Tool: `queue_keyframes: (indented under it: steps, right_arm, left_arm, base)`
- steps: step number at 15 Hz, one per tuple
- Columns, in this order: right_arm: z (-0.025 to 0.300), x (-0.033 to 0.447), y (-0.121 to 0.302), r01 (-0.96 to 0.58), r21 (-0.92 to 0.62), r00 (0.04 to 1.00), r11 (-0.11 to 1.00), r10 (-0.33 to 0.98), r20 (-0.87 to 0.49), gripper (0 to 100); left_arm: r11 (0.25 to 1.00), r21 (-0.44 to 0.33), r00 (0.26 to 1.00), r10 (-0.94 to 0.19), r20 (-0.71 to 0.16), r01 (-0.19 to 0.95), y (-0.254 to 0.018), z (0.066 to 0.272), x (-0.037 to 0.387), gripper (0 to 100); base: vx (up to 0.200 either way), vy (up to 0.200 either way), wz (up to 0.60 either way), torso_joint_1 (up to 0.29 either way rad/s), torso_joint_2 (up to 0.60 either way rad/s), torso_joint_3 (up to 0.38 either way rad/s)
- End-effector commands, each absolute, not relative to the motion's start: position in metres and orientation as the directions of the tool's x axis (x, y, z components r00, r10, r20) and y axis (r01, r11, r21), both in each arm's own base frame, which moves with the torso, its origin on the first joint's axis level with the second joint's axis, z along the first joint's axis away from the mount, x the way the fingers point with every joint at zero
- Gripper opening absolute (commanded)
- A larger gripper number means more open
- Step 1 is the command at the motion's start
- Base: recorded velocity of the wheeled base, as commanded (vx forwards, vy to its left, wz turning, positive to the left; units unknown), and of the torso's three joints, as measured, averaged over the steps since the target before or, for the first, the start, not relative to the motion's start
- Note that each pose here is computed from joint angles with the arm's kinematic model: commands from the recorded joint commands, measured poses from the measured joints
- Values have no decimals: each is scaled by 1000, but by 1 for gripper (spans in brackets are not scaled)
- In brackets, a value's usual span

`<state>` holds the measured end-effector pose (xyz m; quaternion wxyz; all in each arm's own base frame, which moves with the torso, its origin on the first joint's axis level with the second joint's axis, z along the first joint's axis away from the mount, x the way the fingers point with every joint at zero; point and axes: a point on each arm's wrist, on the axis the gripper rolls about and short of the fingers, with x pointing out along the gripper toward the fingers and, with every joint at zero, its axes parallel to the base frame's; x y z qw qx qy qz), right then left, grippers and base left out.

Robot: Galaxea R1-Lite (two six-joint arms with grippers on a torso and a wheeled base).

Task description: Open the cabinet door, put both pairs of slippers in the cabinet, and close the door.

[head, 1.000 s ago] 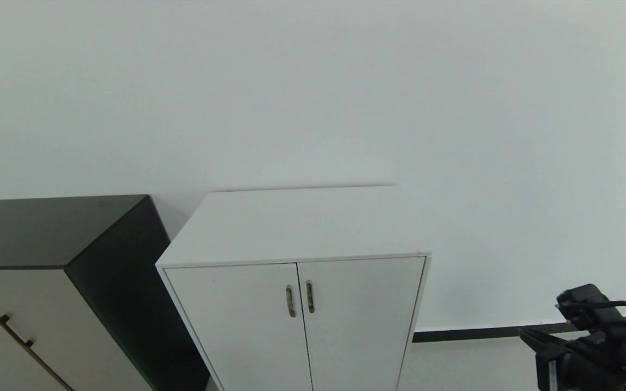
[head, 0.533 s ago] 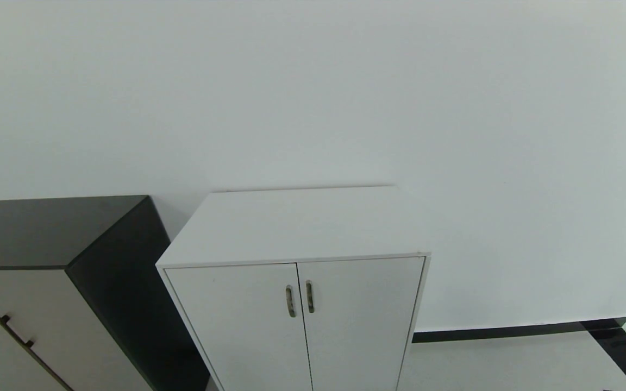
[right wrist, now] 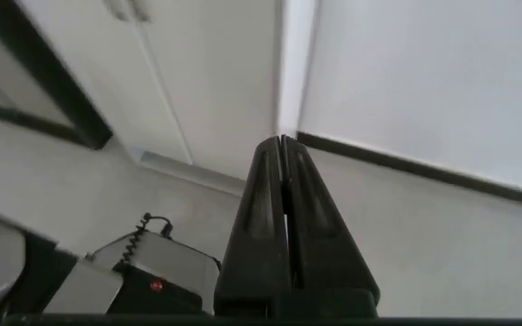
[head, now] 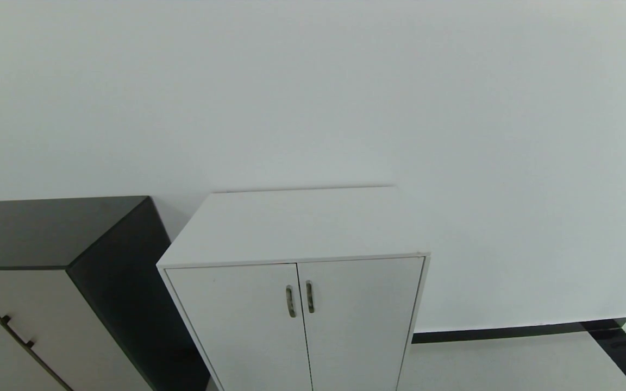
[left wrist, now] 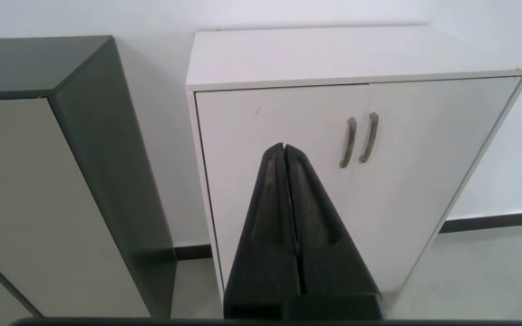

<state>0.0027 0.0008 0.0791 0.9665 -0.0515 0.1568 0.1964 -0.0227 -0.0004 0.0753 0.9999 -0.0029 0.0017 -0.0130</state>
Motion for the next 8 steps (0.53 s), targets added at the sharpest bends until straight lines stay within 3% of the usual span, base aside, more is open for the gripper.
queue_keyframes:
  steps: [1,5,8]
  right_arm:
    - [79,-1,-1,-356,-36,901,934,332,-280,0]
    - [77,-14,-2,-119,-36,986,992,114,-119,0]
    - [77,-15,-2,-109,-22,989,994,107,-101,0]
  left_arm:
    - [1000,-6,1000,-26,-3,26,0,75,-23,0]
    - [1000,-6,1000,-26,-3,26,0,75,-23,0]
    - [1000,-6,1000,-26,-5,26,0,75,-23,0]
  base:
    - [0,0,0,0,0,0]
    - [0,0,0,0,0,0]
    - [0,0,0,0,0,0]
